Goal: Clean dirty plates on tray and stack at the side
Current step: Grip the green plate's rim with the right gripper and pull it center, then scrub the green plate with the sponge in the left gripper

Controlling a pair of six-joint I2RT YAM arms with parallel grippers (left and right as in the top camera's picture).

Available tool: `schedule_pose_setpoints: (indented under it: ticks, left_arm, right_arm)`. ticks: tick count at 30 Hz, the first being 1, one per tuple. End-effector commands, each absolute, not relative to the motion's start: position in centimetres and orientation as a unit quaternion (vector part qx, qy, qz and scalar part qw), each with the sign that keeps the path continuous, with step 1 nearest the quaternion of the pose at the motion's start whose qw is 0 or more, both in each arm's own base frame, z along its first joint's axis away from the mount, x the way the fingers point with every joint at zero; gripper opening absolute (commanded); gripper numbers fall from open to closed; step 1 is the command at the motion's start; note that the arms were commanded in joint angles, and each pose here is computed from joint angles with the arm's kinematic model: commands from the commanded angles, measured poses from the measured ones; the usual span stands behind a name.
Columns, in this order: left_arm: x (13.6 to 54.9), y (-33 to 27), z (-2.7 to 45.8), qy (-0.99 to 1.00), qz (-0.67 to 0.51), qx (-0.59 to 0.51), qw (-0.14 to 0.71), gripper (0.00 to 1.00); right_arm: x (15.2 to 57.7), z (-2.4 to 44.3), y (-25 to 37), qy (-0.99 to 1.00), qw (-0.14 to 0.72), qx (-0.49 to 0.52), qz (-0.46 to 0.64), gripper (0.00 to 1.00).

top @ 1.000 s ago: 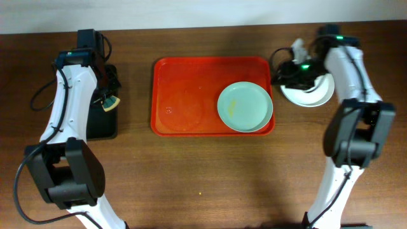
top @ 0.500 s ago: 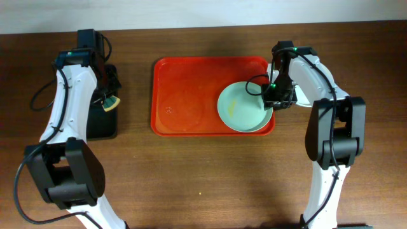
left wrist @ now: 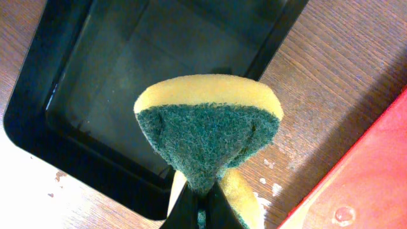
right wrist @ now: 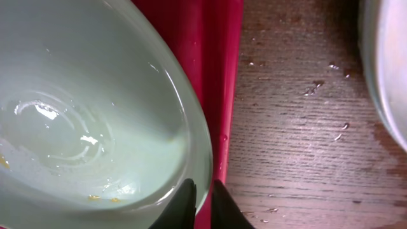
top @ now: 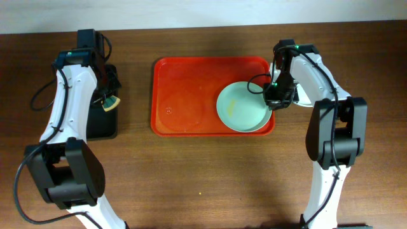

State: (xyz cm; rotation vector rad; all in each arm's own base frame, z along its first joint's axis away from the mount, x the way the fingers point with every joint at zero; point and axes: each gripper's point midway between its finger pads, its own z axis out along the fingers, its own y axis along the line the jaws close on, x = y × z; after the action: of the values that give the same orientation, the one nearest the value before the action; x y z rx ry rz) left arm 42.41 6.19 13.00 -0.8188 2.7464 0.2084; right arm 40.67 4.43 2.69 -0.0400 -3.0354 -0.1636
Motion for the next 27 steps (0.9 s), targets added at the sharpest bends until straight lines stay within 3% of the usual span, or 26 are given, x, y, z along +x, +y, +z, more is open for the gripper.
schedule_pose_setpoints:
  ticks: [1,6,10,15,16,17,18,23,27]
  left_arm:
    - [42.8,6.3,14.6,0.946,0.068,-0.277,0.154,0.00]
    - [42.8,6.3,14.6,0.946,0.068,-0.277,0.154,0.00]
    - [42.9,6.1,14.6,0.946,0.062,-0.276,0.155,0.00]
    - [43.9,5.4,14.7,0.946,0.037,-0.274,0.171,0.00]
    - [44.0,5.0,14.7,0.947,0.024,-0.272,0.168,0.00]
    - [44.3,3.7,14.6,0.955,-0.006,-0.245,0.165,0.00]
    - [44.5,2.5,14.7,0.961,-0.024,-0.222,0.165,0.00]
    - [44.5,-0.8,14.6,0.969,-0.033,-0.184,0.162,0.00]
    - [44.6,-5.0,14.8,0.975,-0.042,-0.139,0.168,0.00]
  right_arm:
    - [41.4,4.2,4.8,-0.998,0.029,-0.012,-0.057,0.11]
    - [40.5,2.4,4.5,-0.998,0.042,-0.012,-0.049,0.16]
    - [40.4,2.9,9.8,-0.988,0.042,-0.002,-0.150,0.06]
    - [41.2,2.6,11.4,-0.992,0.020,0.009,-0.127,0.06]
    - [41.5,2.6,11.7,-0.992,0.012,0.013,-0.129,0.07]
    - [42.4,2.3,12.5,-0.991,-0.011,0.024,-0.132,0.22]
    - [43.2,2.0,13.0,-0.990,-0.028,0.025,-0.133,0.24]
    - [43.4,0.9,12.3,-0.994,-0.028,-0.031,-0.105,0.26]
    - [43.6,0.9,16.4,-0.989,-0.040,-0.015,-0.141,0.25]
